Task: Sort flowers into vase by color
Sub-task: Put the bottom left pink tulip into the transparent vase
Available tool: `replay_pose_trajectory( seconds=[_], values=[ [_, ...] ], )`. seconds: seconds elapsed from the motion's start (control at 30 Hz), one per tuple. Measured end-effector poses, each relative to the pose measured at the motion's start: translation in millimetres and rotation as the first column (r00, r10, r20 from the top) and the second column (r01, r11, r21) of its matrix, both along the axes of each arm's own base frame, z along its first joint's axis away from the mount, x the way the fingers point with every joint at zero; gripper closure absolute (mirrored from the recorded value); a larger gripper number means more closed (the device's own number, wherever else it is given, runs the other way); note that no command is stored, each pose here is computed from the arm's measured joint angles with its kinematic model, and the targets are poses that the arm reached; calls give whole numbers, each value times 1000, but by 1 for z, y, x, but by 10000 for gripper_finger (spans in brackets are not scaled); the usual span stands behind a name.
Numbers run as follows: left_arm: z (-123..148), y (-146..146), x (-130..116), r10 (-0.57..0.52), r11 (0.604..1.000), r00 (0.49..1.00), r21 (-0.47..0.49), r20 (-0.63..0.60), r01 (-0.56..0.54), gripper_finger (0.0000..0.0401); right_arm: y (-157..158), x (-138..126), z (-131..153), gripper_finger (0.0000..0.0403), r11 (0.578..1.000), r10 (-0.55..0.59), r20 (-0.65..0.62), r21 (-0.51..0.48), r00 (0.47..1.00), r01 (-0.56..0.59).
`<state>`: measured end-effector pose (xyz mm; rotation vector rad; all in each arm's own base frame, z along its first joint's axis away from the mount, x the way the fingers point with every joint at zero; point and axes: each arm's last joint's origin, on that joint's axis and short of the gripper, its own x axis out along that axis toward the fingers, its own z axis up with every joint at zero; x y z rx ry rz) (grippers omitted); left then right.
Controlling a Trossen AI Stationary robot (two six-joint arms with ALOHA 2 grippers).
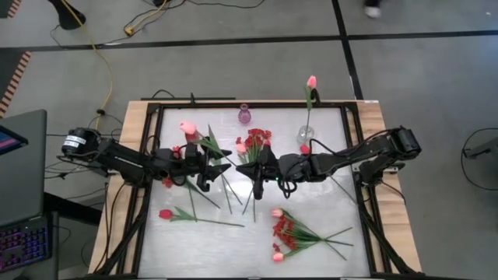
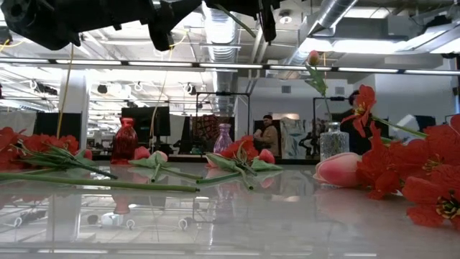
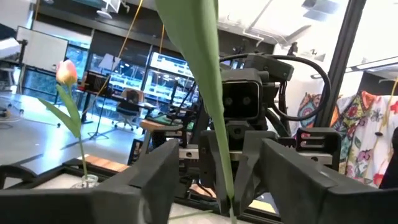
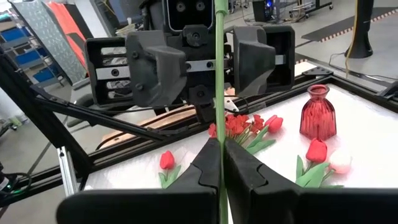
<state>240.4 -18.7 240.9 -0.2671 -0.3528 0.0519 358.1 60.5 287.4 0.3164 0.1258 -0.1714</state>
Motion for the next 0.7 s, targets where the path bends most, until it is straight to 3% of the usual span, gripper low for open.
replay_pose_trajectory(
  seconds=[0.4,0.7],
  values=[
    [0,0,0,13,999,1000,36,2,-13,382,-1,0,0,368,1000,-3,-3,-4,1000,3],
    [0,0,0,23,998,1000,63,-4,-23,399,-3,0,-2,345,1000,-10,-21,-12,1000,10]
  ],
)
